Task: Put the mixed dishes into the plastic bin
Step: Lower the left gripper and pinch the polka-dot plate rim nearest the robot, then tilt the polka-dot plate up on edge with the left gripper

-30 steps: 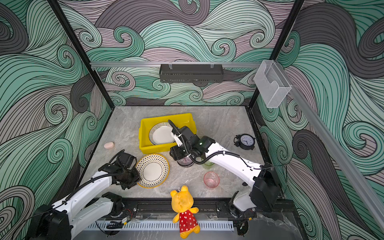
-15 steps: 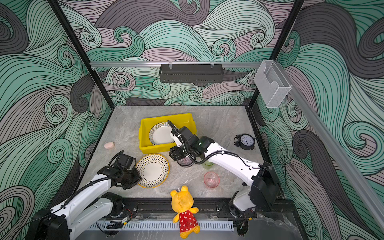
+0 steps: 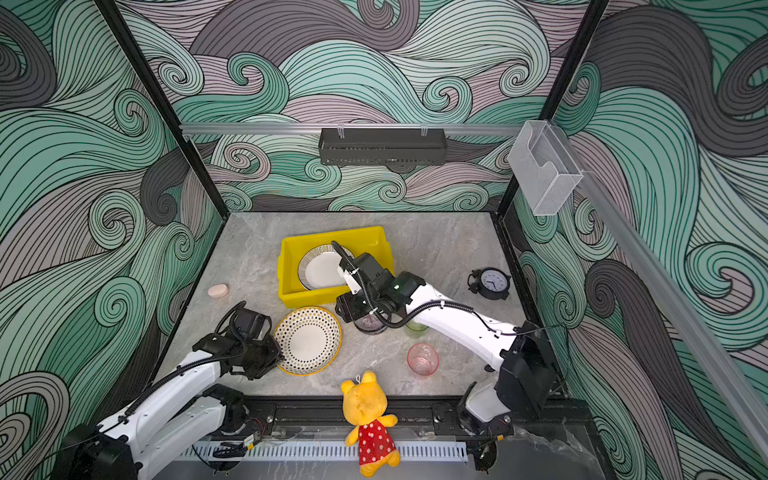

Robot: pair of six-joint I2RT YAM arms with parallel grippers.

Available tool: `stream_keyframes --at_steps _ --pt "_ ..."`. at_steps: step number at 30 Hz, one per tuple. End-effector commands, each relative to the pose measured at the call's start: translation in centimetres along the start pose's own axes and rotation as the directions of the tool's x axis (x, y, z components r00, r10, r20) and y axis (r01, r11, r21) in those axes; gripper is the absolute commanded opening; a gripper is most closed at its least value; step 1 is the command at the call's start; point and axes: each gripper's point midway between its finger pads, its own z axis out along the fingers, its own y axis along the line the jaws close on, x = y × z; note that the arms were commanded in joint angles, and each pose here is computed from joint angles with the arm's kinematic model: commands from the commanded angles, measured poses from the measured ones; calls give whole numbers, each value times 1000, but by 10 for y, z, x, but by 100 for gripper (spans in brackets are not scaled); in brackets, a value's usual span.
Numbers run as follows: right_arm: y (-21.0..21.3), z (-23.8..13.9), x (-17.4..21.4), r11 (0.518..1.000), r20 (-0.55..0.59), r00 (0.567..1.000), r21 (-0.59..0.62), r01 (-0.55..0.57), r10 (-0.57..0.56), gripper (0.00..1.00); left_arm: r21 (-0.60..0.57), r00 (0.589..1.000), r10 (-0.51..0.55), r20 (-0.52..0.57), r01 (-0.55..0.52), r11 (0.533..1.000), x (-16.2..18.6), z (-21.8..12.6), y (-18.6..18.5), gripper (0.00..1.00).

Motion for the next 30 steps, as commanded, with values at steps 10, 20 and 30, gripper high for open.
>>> stream_keyframes --at_steps 10,20,30 --pt "14 -1 -10 999 11 1000 -51 -1 2 63 -60 999 -41 -27 39 997 8 -5 11 3" --pt "17 -4 -12 998 16 1000 -56 3 -2 63 -15 999 -50 -4 50 999 6 -14 5 0" --pt "21 -1 -13 998 16 1000 -61 10 -9 63 25 1000 5 9 -5 1000 3 -27 -8 0"
